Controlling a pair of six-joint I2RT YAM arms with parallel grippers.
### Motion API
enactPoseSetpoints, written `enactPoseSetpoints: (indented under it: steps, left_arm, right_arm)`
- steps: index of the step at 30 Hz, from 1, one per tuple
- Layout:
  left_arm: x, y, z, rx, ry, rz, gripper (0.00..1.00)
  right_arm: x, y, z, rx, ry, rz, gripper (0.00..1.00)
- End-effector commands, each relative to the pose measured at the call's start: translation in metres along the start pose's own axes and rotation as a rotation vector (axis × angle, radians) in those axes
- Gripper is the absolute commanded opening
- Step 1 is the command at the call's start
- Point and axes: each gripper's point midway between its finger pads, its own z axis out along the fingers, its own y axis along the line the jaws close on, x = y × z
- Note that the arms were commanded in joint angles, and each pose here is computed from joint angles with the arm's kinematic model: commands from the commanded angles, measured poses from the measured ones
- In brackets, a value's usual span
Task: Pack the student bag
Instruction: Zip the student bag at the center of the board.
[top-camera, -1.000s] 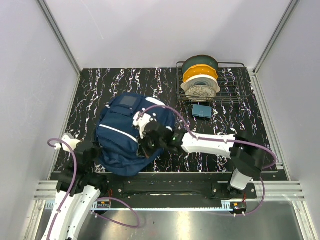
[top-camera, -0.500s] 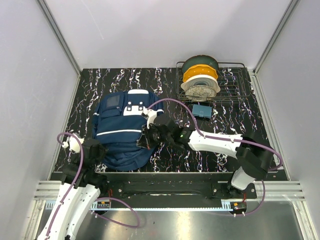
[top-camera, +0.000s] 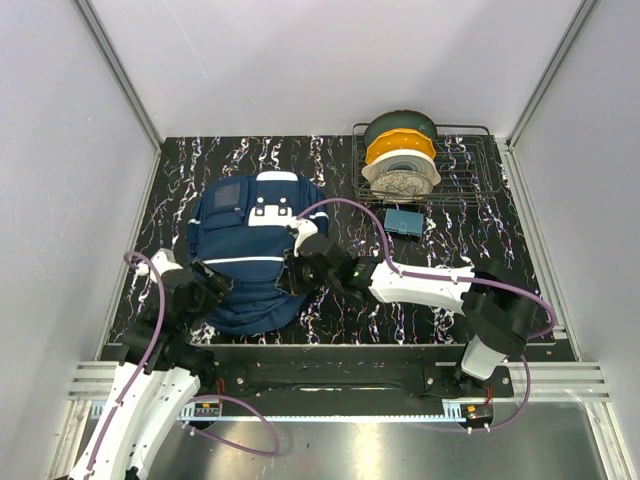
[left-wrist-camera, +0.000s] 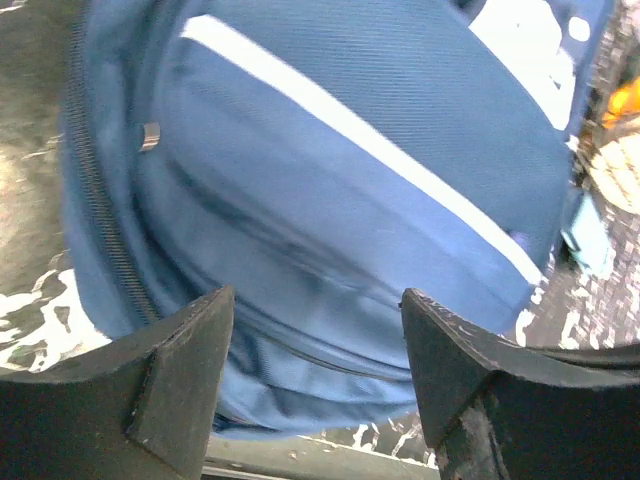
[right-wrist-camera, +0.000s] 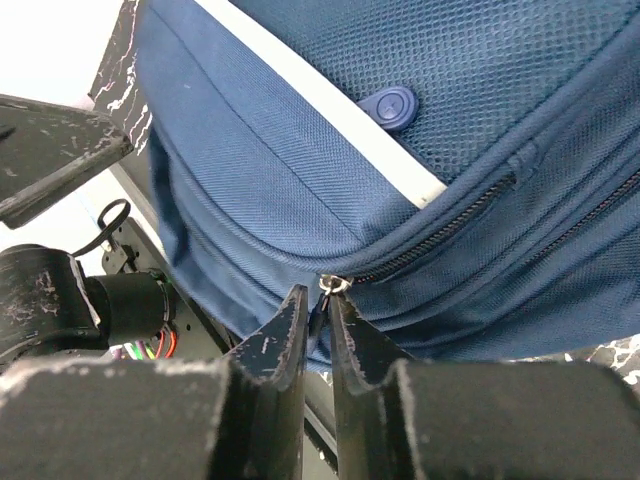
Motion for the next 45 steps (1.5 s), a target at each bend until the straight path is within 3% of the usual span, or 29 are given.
enactPoseSetpoints:
  steps: [1, 6, 13, 15, 19, 23, 32, 45]
  left_arm:
    - [-0.023, -0.066, -0.024, 0.263, -0.017, 0.02, 0.73]
    - [-0.036, -0.059, -0.031, 0.209, -0.061, 0.052, 0.77]
    - [-0.045, -0.069, -0.033, 0.217, -0.073, 0.086, 0.8]
    - [-0.042, -0.078, -0.03, 0.249, -0.048, 0.104, 0.8]
    - [-0.028, -0.099, -0.025, 0.347, 0.021, 0.145, 0.79]
    - [-0.02, -0.103, -0.022, 0.359, 0.058, 0.18, 0.78]
    - [0.003, -0.114, -0.024, 0.357, 0.097, 0.243, 0.75]
    - [0.031, -0.122, -0.021, 0.314, 0.161, 0.318, 0.72]
  right_arm:
    - [-0.026, 0.027, -0.001, -0.081, -0.088, 0.001, 0.23]
    - [-0.028, 0.033, -0.019, -0.11, -0.086, -0.039, 0.52]
    - [-0.056, -0.018, -0.051, 0.038, -0.213, 0.109, 0.69]
    - [-0.07, -0.036, -0.061, 0.095, -0.263, 0.148, 0.8]
    - [-0.091, -0.063, -0.063, 0.104, -0.267, 0.257, 0.86]
    - [-0.091, -0.077, -0.052, 0.119, -0.176, 0.322, 0.84]
    - [-0.1, -0.054, -0.03, -0.005, -0.13, 0.376, 0.66]
    - [-0.095, -0.05, 0.007, -0.062, -0.037, 0.396, 0.58]
